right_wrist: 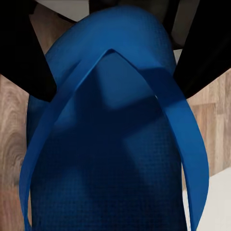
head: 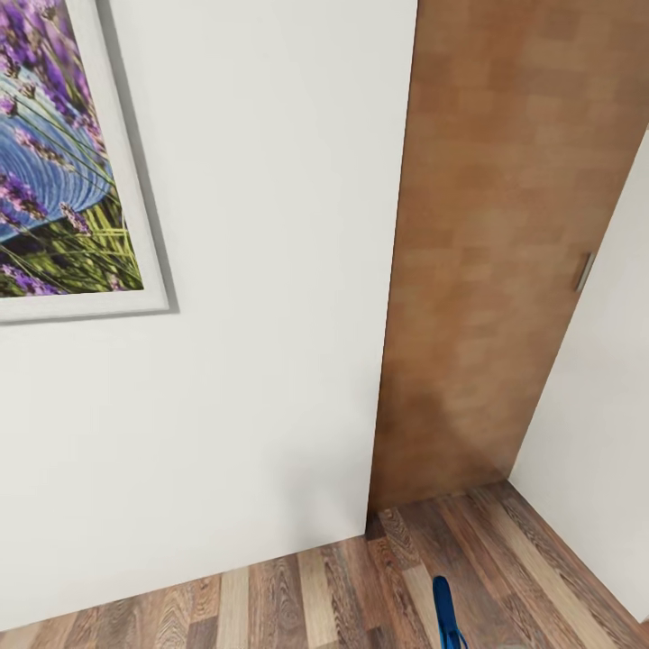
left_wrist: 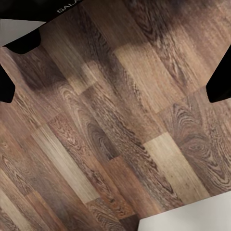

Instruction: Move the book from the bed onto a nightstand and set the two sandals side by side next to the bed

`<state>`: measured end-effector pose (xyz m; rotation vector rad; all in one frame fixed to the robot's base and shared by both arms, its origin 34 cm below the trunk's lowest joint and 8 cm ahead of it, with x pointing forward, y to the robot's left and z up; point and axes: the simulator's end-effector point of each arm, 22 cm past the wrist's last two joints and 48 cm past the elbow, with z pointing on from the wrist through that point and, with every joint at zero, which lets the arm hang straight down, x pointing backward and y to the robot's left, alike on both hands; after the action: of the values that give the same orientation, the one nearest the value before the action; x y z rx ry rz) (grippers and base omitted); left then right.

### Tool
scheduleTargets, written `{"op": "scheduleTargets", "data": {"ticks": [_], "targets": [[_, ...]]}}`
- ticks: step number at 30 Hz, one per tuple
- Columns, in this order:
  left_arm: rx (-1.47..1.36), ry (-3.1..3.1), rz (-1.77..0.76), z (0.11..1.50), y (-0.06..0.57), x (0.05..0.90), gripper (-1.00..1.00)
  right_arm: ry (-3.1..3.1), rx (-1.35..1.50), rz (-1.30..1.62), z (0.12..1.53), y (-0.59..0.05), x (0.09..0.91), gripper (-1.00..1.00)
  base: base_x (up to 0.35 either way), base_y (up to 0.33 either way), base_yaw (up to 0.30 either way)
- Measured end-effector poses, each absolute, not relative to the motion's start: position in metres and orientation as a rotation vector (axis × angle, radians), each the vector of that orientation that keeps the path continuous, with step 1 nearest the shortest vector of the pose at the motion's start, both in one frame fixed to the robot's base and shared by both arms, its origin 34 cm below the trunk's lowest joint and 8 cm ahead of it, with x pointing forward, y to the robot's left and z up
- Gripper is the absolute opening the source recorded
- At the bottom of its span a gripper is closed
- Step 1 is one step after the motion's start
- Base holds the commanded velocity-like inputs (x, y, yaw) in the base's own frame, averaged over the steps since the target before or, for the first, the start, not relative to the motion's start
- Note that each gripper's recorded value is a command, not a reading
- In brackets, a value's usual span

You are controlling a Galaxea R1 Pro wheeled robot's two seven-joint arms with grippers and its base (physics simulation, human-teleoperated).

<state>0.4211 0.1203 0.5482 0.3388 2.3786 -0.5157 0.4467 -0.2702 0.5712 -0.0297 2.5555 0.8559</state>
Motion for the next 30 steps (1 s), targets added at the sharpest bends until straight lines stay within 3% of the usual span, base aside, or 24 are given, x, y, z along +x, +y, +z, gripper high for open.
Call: {"op": "scheduleTargets", "data": {"ticks": [30], "targets": [[0.339, 2.379, -0.516, 0.5481, 0.1201, 0.421, 1.0, 2.551, -0.035, 0.858, 0.5717, -0.2694, 0.4469, -1.0, 0.0, 0.0, 0.284]]}}
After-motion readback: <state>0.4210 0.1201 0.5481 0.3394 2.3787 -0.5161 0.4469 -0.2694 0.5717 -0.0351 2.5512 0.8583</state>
